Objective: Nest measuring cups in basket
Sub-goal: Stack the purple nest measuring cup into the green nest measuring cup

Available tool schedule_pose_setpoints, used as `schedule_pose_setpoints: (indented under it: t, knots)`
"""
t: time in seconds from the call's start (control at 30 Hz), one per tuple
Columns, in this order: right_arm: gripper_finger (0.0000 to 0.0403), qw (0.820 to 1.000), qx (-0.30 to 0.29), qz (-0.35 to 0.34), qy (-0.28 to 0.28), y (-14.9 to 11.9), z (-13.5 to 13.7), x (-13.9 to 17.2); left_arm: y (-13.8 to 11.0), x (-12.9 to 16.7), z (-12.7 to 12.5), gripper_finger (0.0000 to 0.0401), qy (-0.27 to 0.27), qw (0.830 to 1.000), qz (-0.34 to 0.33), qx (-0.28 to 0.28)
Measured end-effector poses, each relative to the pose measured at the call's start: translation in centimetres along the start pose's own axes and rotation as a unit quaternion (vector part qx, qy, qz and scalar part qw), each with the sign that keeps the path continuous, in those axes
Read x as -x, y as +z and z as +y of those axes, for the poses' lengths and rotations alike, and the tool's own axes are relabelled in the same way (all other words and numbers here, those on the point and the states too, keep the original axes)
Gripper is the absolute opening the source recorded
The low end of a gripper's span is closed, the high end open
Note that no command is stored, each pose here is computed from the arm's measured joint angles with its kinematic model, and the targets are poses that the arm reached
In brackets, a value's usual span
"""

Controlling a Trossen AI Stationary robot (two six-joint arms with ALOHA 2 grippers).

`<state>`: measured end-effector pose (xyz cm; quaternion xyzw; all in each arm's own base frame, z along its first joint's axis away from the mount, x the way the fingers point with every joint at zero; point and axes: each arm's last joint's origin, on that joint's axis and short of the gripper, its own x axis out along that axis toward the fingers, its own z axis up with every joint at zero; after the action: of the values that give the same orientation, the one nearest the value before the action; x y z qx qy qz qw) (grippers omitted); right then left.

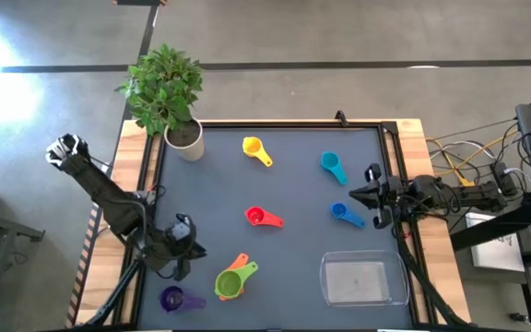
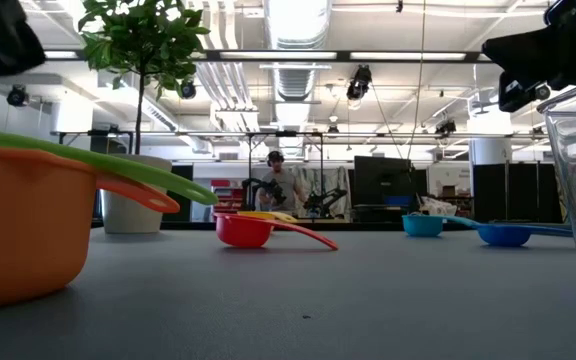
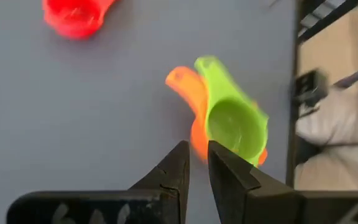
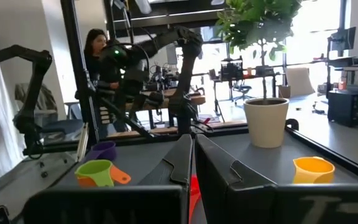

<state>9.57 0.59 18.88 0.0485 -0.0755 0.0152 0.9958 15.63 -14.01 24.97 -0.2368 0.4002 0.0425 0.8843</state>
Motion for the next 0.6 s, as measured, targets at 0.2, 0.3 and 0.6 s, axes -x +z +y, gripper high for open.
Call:
schedule_pose_setpoints:
  t: [0.2, 0.3, 0.6]
  knots:
    - [0.0009, 1.0, -0.016, 0.0, 0.0, 0.0, 0.0, 0.0, 0.3, 1.4, -2.1, 0.004, 0.054, 0.996, 0.075, 0.002]
    - [0.0009, 1.0, -0.021, 0.0, 0.0, 0.0, 0.0, 0.0, -0.4, 1.3, -3.3, 0.004, 0.074, 0.992, 0.103, 0.01]
    - [0.0009, 1.0, -0.022, 0.0, 0.0, 0.0, 0.0, 0.0, -3.8, -0.9, -5.9, 0.0088, 0.104, 0.975, 0.194, 0.038]
